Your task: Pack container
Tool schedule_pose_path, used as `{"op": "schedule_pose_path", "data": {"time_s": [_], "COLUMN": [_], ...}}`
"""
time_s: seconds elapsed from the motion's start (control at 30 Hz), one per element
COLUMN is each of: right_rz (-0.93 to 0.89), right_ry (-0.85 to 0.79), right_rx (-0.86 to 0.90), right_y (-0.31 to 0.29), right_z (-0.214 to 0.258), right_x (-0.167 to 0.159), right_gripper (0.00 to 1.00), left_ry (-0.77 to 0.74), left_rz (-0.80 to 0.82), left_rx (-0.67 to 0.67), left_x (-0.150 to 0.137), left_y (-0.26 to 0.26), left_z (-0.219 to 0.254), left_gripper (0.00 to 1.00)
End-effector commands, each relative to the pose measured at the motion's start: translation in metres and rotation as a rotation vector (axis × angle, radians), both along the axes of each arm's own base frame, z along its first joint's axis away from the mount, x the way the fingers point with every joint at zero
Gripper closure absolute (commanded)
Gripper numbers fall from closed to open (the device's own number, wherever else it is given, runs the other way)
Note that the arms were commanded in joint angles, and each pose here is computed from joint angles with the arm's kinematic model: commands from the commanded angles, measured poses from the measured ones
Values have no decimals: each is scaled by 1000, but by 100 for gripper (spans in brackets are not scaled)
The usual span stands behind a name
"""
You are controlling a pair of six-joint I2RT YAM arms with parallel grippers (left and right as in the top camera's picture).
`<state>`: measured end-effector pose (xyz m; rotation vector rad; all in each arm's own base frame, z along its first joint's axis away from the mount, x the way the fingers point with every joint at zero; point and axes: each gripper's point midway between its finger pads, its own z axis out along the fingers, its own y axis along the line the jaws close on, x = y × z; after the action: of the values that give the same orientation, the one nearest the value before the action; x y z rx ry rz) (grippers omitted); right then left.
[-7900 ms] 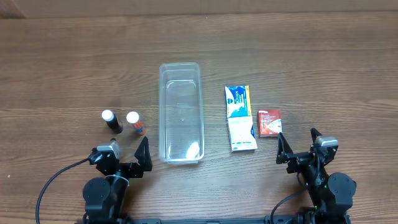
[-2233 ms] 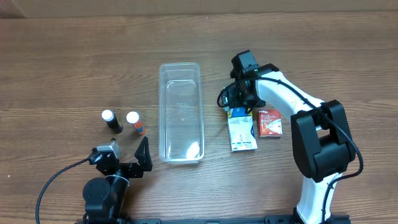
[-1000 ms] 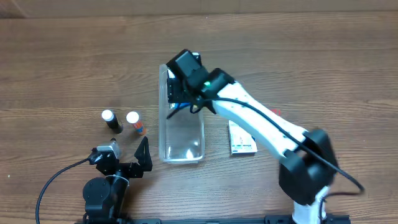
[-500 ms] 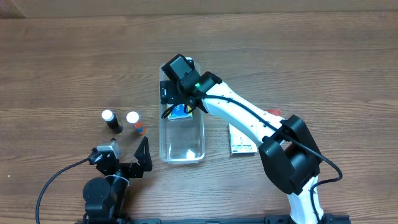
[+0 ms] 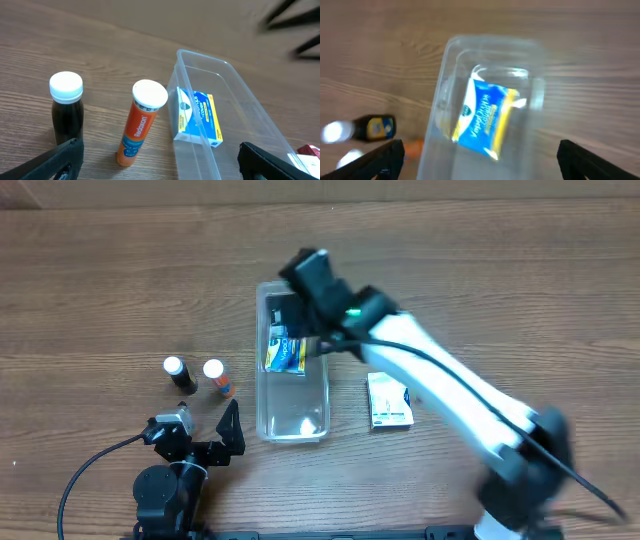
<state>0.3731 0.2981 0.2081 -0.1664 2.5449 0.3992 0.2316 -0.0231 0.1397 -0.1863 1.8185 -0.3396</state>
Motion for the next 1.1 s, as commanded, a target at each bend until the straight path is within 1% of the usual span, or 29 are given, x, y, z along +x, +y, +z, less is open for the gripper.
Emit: {"op": "schedule_pose_path", "data": {"time_s": [0.0,0.1,0.17,0.27,0.37,0.47,0.53,0.7,0.77,0.83,0.93,1.0,1.07], "right_rz": [-102,-150,-131,-44,-36,-33,0,16,97,120,104,50,-2], "right_ry": [-43,88,190,363,480,514,528,548,563,579,587,587,574], "right_rx": [-93,-203,-254,-245,-253,-265,-254,-250,-172,-128,-129,-143,-167], "right_y": [-72,-118,-138,-147,-153,-157,-155,-158,-143,-137,-140,-144,-150], "right_z": [42,19,-4,-46,-87,-117,-134,-163,-173,-178,-187,-189,-190], "right_x": [-8,-18,-28,-49,-69,-79,-86,-99,-108,-114,-118,-116,-111], "right_gripper": [0,0,0,0,0,0,0,0,0,0,0,0,5], "left_ry": [-7,-7,-7,-7,-7,-7,-7,-7,-7,-7,-7,-7,-7], "left_rz": [-10,-9,-9,-9,-9,-9,-9,-9,-9,-9,-9,-9,-9], "left_rx": [-10,-11,-11,-11,-11,-11,-11,-11,-11,-11,-11,-11,-11], "left_x": [0,0,0,0,0,0,0,0,0,0,0,0,0], "left_y": [-2,-2,-2,-2,-2,-2,-2,-2,-2,-2,-2,-2,-2], "left_z": [1,1,1,1,1,1,1,1,1,1,1,1,1], "left_gripper": [0,0,0,0,0,0,0,0,0,0,0,0,0]}}
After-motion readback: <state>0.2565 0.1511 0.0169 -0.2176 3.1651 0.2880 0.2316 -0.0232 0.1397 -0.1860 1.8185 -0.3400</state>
